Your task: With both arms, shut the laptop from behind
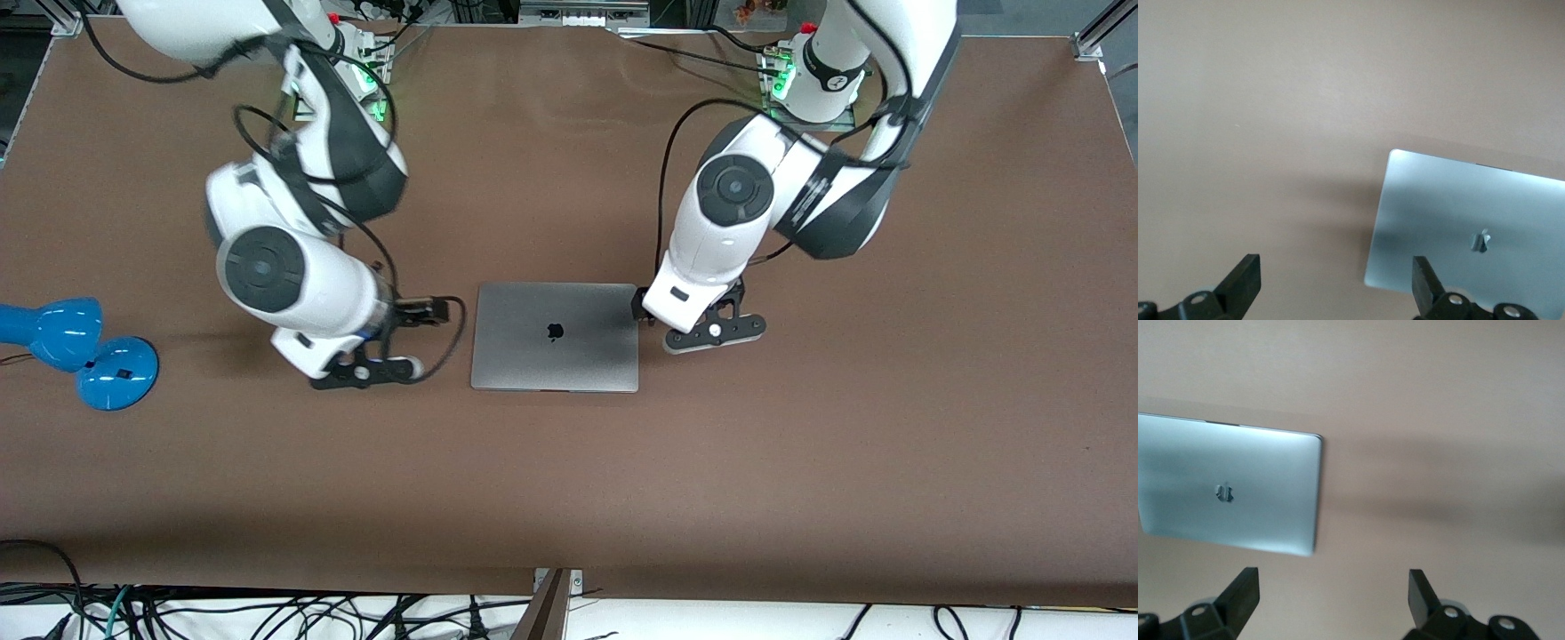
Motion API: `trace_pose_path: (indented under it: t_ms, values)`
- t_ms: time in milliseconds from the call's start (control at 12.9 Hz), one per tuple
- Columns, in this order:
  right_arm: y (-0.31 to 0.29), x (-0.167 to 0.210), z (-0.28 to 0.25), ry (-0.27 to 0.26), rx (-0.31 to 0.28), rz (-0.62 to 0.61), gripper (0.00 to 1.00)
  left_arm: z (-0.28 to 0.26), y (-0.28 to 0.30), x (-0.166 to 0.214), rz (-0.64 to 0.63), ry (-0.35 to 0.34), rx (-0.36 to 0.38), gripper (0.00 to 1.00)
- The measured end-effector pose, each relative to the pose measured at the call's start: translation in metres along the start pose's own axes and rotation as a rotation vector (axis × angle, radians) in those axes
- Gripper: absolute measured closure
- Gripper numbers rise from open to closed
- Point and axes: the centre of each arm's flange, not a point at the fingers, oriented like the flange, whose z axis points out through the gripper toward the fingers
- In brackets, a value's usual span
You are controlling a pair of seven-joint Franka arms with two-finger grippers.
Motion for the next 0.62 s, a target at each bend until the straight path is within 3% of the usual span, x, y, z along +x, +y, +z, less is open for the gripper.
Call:
trace_pose_path:
  t_ms: [309, 618]
  values:
    - [0.059, -0.029, -0.076, 0.033, -0.006, 0.077, 0.00, -0.060, -0.050, 0.010, 0.106, 0.023, 0.029, 0.00]
    - [0.113, -0.054, -0.134, 0.103, -0.006, 0.136, 0.00, -0.114, -0.116, 0.019, 0.191, 0.018, 0.046, 0.00]
